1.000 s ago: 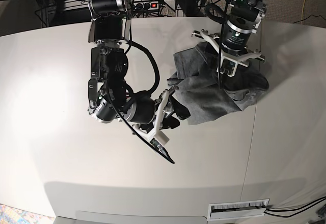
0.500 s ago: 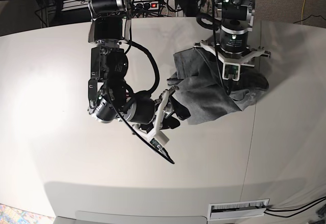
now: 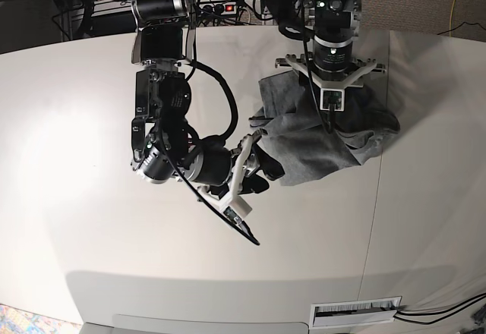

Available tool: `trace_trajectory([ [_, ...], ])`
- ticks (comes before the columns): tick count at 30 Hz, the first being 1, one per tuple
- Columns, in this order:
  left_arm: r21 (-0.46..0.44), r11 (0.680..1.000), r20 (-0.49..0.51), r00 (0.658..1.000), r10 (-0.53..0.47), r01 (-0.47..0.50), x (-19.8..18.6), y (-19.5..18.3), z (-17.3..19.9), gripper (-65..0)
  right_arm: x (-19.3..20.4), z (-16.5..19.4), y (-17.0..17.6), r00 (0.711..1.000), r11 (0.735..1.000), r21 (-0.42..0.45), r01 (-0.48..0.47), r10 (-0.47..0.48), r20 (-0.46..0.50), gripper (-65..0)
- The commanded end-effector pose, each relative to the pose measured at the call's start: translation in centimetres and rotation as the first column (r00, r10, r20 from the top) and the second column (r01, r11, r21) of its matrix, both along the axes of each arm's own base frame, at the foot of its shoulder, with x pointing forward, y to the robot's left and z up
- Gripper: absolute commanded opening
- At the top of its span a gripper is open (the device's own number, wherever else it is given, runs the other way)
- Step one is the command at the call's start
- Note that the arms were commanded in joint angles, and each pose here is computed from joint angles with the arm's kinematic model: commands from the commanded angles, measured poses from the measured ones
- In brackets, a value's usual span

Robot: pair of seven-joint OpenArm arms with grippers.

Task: Fold the T-shirt properly
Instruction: 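Lower the left gripper onto the bundle's edge and pinch it, then drag the bundle edge with the left gripper to square the fold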

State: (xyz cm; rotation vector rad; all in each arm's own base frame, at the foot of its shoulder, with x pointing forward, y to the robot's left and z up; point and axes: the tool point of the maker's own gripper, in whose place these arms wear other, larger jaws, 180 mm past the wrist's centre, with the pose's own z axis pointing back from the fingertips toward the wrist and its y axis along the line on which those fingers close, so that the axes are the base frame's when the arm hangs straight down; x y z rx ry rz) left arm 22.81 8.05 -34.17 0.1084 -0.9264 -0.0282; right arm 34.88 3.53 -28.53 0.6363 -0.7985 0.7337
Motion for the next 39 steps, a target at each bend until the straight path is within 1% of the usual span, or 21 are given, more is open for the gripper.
trace_trajectory([
  [1, 0.001, 1.0, 0.045, 0.999, 0.017, -0.017, 0.5, 0.2, 1.0, -40.1, 0.8, 2.2, 0.6, 0.998, 0.999, 0.047, -0.004, 0.001, 0.061, -39.5],
  [7, 0.001, 1.0, 0.001, 1.0, 0.021, -0.021, -0.1, 0.3, 0.3, -40.5, 0.8, 2.2, 0.6, 0.998, 0.999, 0.048, -0.004, 0.001, 0.061, -39.5],
  [8, 0.003, 1.0, -0.005, 1.0, 0.021, -0.021, -0.3, 0.3, 0.1, -41.9, 0.8, 2.2, 0.6, 0.998, 0.999, 0.048, -0.004, 0.001, 0.061, -39.5],
  [10, 0.035, 0.999, -0.021, 1.0, 0.018, -0.017, -0.6, 0.5, -0.5, -46.3, 0.8, 2.2, 0.6, 0.998, 0.999, 0.048, -0.004, 0.001, 0.061, -39.5],
  [11, 0.066, 0.998, -0.029, 0.999, 0.015, -0.013, -0.7, 0.7, -0.8, -49.0, 0.8, 2.2, 0.6, 0.998, 0.999, 0.048, -0.004, 0.001, 0.061, -39.5],
  [15, 0.187, 0.982, -0.046, 0.999, 0.003, 0.005, -1.0, 1.8, -1.6, -65.0, 0.8, 2.2, 0.6, 0.998, 0.999, 0.048, -0.004, 0.001, 0.061, -39.5],
  [17, 0.245, 0.97, -0.037, 0.999, 0.001, 0.008, -0.9, 2.4, -1.3, -65.0, 0.8, 2.2, 0.6, 0.998, 0.999, 0.047, -0.004, 0.001, 0.061, -39.5],
  [19, 0.319, 0.948, -0.02, 1.0, 0.004, 0.002, -0.7, 3.3, -0.7, -65.0, 0.8, 2.2, 0.5, 0.998, 0.999, 0.047, -0.004, 0.001, 0.061, -39.5],
  [21, 0.362, 0.932, -0.005, 1.0, 0.01, -0.007, -0.7, 4.2, -0.4, -65.0, 0.8, 2.1, 0.5, 0.998, 0.999, 0.046, -0.004, 0.001, 0.06, -39.5],
  [25, 0.477, 0.878, 0.012, 1.0, 0.027, -0.029, -0.8, 6.8, 0.4, -65.0, 0.9, 1.8, -0.3, 0.998, 1.0, 0.023, 0.003, -0.005, 0.06, -39.5],
  [27, 0.515, 0.856, 0.028, 0.999, 0.025, -0.036, -0.7, 7.5, 0.9, -65.0, 1.0, 1.5, -1.0, 0.998, 1.0, 0.006, 0.009, -0.009, 0.06, -39.5],
  [31, 0.554, 0.831, 0.085, 0.996, -0.003, -0.045, -0.1, 8.3, 2.2, -65.0, 0.9, 1.1, -1.7, 0.998, 1.0, -0.009, 0.012, -0.012, 0.054, -39.5],
  [37, 0.621, 0.783, 0.124, 0.99, -0.064, -0.028, 1.3, 9.9, 3.6, -65.0, -0.6, -0.8, -1.8, 1.0, 1.0, -0.009, 0.011, -0.011, 0.002, -39.5],
  [39, 0.619, 0.785, 0.129, 0.99, -0.062, -0.032, 1.7, 10.7, 3.7, -65.0, -1.1, -1.3, -1.7, 1.0, 1.0, -0.004, 0.01, -0.01, -0.016, -39.5],
])
